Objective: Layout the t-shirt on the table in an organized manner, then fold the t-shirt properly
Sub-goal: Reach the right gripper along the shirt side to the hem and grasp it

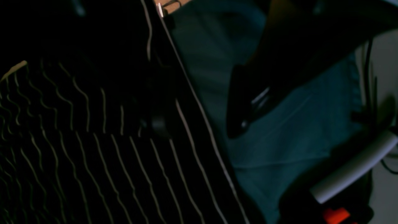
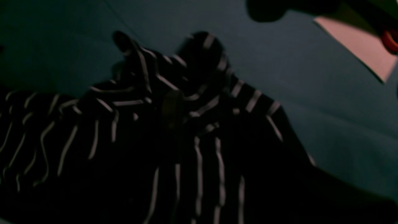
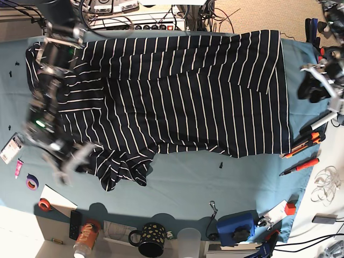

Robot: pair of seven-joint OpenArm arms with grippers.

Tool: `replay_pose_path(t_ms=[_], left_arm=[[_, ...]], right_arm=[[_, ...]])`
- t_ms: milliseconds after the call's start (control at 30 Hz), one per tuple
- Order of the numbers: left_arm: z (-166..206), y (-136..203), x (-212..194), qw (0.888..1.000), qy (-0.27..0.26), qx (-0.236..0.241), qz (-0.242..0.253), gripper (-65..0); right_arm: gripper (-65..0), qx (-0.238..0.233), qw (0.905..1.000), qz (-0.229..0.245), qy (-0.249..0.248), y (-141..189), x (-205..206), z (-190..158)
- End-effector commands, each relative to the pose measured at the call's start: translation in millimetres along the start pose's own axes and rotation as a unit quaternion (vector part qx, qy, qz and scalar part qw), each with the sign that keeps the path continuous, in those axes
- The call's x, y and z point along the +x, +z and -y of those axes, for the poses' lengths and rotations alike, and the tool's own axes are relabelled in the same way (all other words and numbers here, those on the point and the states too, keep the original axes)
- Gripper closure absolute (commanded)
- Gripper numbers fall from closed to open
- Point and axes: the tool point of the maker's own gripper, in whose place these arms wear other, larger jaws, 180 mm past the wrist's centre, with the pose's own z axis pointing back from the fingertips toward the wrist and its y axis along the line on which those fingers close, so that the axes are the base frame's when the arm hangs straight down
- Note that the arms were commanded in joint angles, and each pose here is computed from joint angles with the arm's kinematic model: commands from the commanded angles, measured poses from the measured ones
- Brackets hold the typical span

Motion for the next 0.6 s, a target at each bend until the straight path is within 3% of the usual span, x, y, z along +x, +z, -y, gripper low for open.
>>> replay_pose_path(t_ms=[0,167,400,567], left_arm=[[-3.9,4.9,12.1,1.0,-0.015,0.008,0.016,-27.0],[-4.8,4.8,12.3,1.0,-0.017,0.01,0.015,-27.0],[-4.6,4.9,14.8,1.0,-0.017,0.01,0.022,-27.0],[-4.7,4.9,14.7,1.0,-0.017,0.01,0.022,-27.1]], right_arm=[[-19.6,-0.021,0.9994,0.028,0.0,-0.6,21.3,7.0],[-19.6,-0.069,0.9976,-0.009,0.001,-32.4,7.8,8.4],[-19.6,-0.031,0.9983,-0.034,-0.037,-73.2,7.7,-24.4],[-19.6,-0.065,0.9934,-0.084,-0.043,-88.2,-14.1,-22.9]])
